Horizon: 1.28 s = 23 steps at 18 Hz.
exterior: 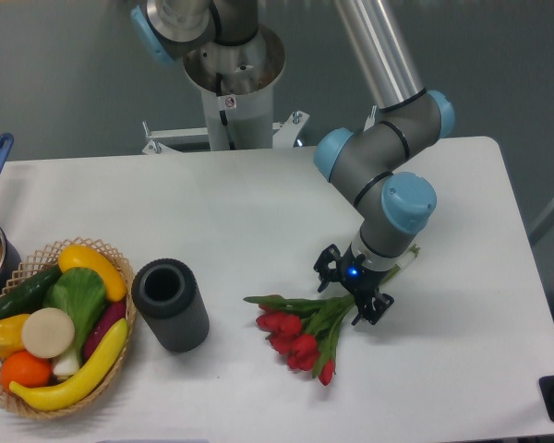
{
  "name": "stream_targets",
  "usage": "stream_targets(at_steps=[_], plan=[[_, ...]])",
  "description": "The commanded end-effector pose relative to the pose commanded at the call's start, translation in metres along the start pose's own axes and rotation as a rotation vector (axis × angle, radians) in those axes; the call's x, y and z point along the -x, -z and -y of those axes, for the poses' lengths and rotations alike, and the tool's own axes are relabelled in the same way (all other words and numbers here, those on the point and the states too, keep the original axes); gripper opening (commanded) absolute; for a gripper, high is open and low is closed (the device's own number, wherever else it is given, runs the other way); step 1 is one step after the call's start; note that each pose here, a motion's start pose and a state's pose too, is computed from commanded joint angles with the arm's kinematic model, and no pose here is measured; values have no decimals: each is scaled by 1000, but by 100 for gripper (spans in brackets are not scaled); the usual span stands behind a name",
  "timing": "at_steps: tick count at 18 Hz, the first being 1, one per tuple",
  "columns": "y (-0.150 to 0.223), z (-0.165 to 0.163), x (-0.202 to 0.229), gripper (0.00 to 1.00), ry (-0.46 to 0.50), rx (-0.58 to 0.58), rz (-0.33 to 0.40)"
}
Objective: Pick up the flowers from the table
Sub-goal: 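Lower the gripper around the tulip stems near the tied band, then close the gripper on the tulip stems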
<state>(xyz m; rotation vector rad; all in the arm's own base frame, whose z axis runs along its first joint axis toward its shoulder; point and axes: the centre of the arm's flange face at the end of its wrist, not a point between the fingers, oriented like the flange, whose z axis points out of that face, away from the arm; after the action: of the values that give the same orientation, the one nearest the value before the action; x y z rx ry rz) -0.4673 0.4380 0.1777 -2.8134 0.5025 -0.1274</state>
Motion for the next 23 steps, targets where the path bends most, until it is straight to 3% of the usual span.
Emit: stream_targets(at_steps=[8,14,23], plan=[[-2,0,0,40,15,1,1],[1,1,2,32,13,0,7],[12,4,5,31,2,-4,29]])
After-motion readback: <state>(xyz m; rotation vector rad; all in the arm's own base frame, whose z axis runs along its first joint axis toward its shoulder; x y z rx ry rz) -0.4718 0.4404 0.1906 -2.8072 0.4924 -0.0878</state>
